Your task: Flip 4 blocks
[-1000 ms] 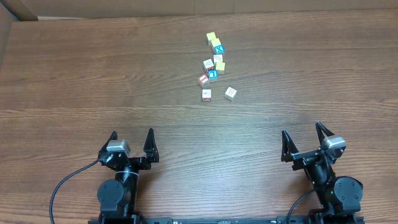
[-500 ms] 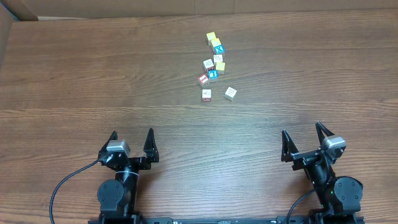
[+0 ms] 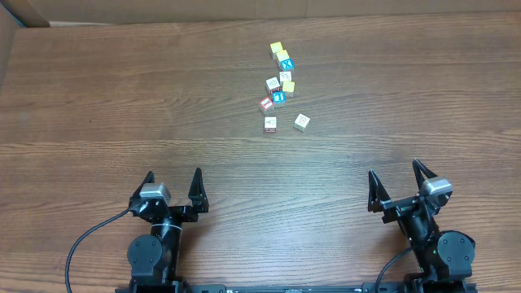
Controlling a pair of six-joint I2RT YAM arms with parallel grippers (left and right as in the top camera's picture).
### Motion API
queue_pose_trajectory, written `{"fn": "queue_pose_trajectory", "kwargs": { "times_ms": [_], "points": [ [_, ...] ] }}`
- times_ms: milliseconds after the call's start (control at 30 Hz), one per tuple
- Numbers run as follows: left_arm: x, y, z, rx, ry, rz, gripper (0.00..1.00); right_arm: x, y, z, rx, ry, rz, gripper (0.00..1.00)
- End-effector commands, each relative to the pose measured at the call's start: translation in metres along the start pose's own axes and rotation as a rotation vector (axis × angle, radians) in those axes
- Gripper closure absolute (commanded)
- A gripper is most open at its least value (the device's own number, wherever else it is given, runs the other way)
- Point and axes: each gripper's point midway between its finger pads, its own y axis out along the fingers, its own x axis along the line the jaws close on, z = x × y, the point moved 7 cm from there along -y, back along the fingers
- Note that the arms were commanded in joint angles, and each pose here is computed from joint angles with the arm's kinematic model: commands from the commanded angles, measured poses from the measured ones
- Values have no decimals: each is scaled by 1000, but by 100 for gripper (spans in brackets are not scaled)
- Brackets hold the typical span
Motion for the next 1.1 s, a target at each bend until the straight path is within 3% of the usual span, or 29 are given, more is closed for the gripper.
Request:
{"fn": "queue_pose_trajectory", "kwargs": {
  "times_ms": [0,367,800,1067],
  "points": [
    [0,0,0,-7,-3,11,0,0,0,0,-13,0,-6,0],
    [-19,-8,-17,15,-2,157,0,1,-1,-5,-19,79,-9,0],
    [-45,-59,-120,-91,13,208,0,21,-23,-71,-75,71,-73,0],
    [-65,-63,-184,2,32,263,0,35,-37,-139,-56,76,-69,0]
  ]
}}
